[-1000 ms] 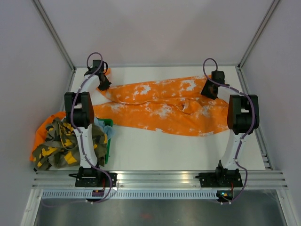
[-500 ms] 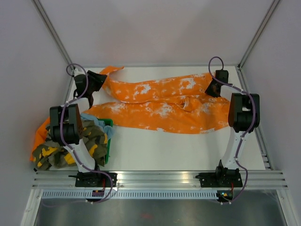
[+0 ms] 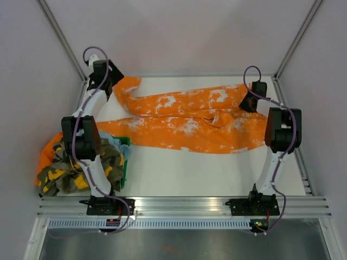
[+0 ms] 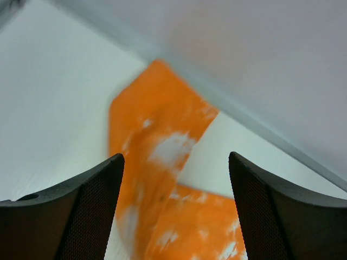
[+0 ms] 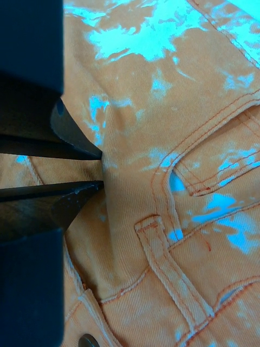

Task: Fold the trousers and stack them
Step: Flatten the trousers out

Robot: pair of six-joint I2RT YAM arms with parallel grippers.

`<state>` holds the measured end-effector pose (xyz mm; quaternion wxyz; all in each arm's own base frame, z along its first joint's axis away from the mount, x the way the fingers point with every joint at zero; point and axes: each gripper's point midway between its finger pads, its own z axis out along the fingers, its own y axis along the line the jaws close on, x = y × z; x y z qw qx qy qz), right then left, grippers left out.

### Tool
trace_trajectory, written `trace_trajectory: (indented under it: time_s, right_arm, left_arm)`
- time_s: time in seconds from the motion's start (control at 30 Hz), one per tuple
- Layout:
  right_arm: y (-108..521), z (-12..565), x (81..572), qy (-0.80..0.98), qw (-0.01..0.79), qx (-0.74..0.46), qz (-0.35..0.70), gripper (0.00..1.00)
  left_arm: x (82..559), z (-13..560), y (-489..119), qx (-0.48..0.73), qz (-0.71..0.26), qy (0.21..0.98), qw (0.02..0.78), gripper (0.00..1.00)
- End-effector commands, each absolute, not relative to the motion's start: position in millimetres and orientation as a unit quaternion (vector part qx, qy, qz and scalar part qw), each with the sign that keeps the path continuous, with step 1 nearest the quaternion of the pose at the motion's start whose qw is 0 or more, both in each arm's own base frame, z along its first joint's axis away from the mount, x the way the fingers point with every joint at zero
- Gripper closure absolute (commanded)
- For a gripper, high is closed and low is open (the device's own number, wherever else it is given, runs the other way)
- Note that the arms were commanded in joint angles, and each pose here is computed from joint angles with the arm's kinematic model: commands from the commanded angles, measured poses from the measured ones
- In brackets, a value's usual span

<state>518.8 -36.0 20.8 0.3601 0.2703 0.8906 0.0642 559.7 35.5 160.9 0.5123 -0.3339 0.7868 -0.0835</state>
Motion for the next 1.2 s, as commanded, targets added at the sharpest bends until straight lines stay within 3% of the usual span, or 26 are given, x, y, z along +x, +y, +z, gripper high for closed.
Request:
trace_trajectory:
  time_s: [0.0, 0.03, 0.13, 0.33, 0.73, 1.07, 1.17]
  right_arm:
    - [-46.8, 6.8, 495.3, 0.908, 0.324, 0.263, 0.038, 0.71]
    - [-46.3, 7.1, 495.5, 0.909, 0.324, 0.259, 0.037, 0.70]
    - [-46.7, 8.1, 497.1, 0.911, 0.324, 0.253, 0.036, 0.66]
    - [-53.0, 3.1, 493.0, 0.917, 0.314, 0.246, 0.014, 0.64]
    - [-49.4, -9.3, 490.7, 0.922, 0.299, 0.245, 0.021, 0.60]
    - [-54.7, 1.0, 498.4, 0.921, 0.307, 0.240, 0.010, 0.60]
    - [-53.9, 0.2, 499.2, 0.921, 0.306, 0.242, 0.013, 0.60]
  left_arm:
    - [582.1, 200.4, 6.2, -0.145, 0.048, 0.842, 0.517, 0.17]
    - [590.6, 177.9, -6.2, -0.116, 0.070, 0.858, 0.495, 0.17]
    - [613.9, 188.9, -28.9, -0.005, 0.134, 0.865, 0.484, 0.17]
    - [610.7, 160.0, -44.0, 0.117, 0.277, 0.854, 0.425, 0.18]
    - [621.5, 103.7, -23.1, 0.163, 0.364, 0.841, 0.364, 0.19]
    - [628.1, 63.5, -26.8, 0.197, 0.352, 0.849, 0.340, 0.21]
    - [627.8, 58.9, -14.4, 0.187, 0.383, 0.842, 0.330, 0.27]
